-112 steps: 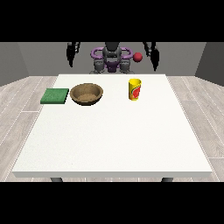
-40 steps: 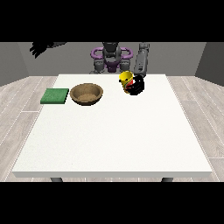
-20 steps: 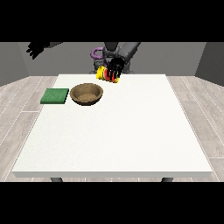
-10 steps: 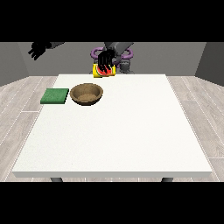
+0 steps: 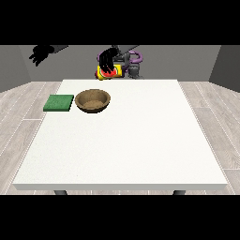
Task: Pick the cup and pour the ball into the bowl, then pick the bowl and place it on the pad
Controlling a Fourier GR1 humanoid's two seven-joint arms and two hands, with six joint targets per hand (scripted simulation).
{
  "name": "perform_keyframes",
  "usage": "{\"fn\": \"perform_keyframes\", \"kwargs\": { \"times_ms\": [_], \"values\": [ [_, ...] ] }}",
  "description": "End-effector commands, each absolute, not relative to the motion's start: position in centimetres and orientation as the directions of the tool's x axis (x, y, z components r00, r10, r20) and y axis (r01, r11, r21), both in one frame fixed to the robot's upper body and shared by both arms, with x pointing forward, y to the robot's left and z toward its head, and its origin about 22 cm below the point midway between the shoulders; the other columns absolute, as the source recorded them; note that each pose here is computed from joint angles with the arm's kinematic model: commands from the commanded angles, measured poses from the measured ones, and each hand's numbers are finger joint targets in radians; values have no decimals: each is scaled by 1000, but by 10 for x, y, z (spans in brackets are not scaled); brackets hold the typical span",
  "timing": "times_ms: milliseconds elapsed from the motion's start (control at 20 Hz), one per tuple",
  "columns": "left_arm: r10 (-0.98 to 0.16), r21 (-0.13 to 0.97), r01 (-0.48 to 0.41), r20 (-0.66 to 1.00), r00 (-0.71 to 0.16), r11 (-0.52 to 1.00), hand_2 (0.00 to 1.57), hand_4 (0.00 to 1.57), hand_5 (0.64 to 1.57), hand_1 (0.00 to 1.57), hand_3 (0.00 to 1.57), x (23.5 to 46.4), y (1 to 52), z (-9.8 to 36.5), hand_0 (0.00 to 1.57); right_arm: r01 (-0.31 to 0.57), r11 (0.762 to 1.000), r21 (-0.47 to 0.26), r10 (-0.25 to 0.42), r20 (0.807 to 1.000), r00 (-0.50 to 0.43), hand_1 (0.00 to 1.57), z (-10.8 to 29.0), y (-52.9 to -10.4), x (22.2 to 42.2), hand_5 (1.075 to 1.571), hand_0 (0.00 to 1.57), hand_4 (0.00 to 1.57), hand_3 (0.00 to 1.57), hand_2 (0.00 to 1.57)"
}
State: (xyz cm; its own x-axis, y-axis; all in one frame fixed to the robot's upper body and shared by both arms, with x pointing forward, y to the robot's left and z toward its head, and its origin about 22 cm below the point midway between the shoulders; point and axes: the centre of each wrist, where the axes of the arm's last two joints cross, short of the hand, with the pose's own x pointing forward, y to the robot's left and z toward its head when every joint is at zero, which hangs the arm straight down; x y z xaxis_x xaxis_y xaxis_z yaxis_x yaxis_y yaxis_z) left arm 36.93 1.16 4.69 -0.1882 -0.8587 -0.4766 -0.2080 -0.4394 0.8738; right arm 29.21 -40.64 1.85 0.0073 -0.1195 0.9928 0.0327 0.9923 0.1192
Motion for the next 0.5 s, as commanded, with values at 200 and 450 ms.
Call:
{"fn": "perform_keyframes", "kwargs": {
  "times_ms": [200,450],
  "values": [
    [-977,974,-227,-36,-211,13,1571,1168,1561,805,1563,372,36,72,805,181,978,100,-104,995,14,0,26,-441,279,1548,0,713,50,0],
    [-856,824,-236,483,-184,515,936,1285,1545,635,669,397,89,128,635,208,971,120,-125,992,7,0,15,-431,277,1559,0,777,132,0]
  ]
}}
